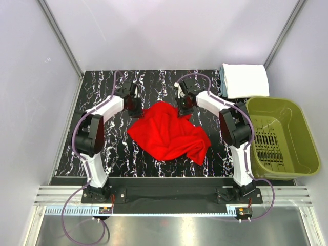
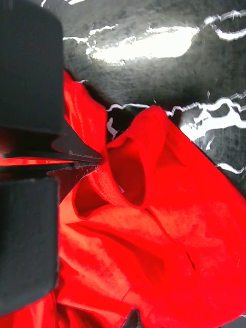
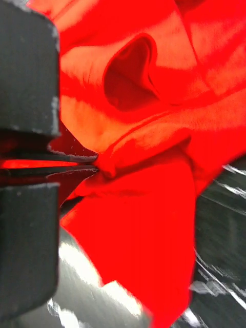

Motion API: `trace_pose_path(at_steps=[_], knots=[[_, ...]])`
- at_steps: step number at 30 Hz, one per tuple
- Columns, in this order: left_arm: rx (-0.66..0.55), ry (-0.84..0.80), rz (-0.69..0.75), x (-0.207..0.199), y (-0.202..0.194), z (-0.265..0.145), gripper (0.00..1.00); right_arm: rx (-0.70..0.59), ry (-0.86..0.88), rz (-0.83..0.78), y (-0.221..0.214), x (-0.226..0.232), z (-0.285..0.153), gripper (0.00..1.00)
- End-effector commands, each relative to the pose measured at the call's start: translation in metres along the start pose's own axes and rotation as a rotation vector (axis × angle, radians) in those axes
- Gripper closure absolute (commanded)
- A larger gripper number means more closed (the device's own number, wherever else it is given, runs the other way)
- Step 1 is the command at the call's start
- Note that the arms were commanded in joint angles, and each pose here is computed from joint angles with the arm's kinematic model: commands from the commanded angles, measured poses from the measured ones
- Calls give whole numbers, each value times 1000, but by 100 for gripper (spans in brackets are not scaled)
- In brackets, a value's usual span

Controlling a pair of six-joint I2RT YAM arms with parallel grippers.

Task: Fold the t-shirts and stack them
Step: Flatten the tshirt out

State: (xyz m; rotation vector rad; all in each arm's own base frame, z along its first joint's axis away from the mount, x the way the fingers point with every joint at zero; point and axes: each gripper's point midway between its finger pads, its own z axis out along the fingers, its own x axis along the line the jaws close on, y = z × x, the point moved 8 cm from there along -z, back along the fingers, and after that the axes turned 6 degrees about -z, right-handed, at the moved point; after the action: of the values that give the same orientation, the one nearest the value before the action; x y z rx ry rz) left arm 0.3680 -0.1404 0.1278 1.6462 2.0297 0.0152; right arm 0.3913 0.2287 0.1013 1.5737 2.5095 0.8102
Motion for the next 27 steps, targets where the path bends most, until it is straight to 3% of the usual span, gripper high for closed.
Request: trace_pose_path(at_steps=[1,5,9,11,12,15,17,19,22,27], knots=[[-86,3,-71,17,5,-43,100,-103,-147,-65,43,-10,-26,100],[-118,84,-140,47,-12,-65,100,-141,-291,-23,67,-27,-51,100],[-52,105,-181,64,-39,-51,100,-99,-288,6,60,-29,-51,98],[-12,90,-191,68,-50,-42,100,-94,-278,31,58,-27,-50,82],[-2,85,-195,68,-52,-40,100,-100,-294,47,60,-28,-53,61],[-1,31,-182,62,-48,-38,100,-118,-340,102,68,-28,-64,47],[-27,-20,-162,51,-32,-42,89,-155,-303,111,79,-21,-72,47],[-77,-73,-138,40,-12,-45,67,-233,-165,71,94,-7,-73,55],[-122,-140,-104,28,10,-41,48,-254,-43,42,98,2,-57,59],[-133,-280,-72,9,38,-17,39,-244,14,-58,102,8,-32,53]])
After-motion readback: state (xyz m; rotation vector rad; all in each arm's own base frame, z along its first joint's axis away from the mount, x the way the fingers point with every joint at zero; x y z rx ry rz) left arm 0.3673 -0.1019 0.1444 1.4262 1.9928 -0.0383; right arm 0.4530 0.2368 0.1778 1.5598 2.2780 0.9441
